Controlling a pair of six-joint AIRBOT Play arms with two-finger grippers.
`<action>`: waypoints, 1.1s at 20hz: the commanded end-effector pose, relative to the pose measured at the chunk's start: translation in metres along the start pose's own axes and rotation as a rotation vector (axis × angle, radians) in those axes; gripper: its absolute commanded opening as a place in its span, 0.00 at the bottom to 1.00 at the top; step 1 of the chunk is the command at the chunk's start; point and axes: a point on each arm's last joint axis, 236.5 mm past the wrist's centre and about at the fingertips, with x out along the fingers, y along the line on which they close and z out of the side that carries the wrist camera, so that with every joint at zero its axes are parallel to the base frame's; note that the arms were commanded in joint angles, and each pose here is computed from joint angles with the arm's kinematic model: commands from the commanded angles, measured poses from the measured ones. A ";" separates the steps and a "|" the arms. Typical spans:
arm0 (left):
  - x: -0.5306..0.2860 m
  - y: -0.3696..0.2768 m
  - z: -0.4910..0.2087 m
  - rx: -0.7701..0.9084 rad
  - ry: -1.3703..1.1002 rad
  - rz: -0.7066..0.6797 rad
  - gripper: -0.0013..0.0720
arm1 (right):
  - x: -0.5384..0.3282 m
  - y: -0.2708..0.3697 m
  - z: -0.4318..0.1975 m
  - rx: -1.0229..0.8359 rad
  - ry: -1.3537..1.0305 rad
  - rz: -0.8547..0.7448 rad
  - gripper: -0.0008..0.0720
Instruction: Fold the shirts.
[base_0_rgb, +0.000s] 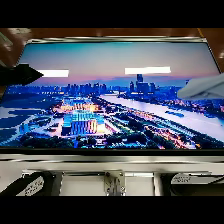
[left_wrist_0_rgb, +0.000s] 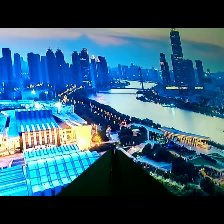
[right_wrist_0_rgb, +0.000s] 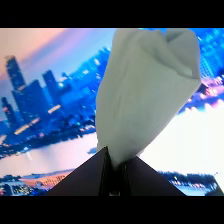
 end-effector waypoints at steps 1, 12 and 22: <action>0.000 0.000 0.000 -0.001 0.002 0.000 0.07 | 0.008 -0.070 -0.054 0.131 0.201 -0.148 0.09; 0.001 0.000 0.000 -0.017 0.001 0.000 0.07 | 0.018 -0.172 -0.199 0.466 0.538 -0.220 0.09; 0.005 -0.012 -0.005 0.004 0.017 -0.022 0.07 | 0.036 -0.192 -0.319 0.534 0.683 -0.387 0.09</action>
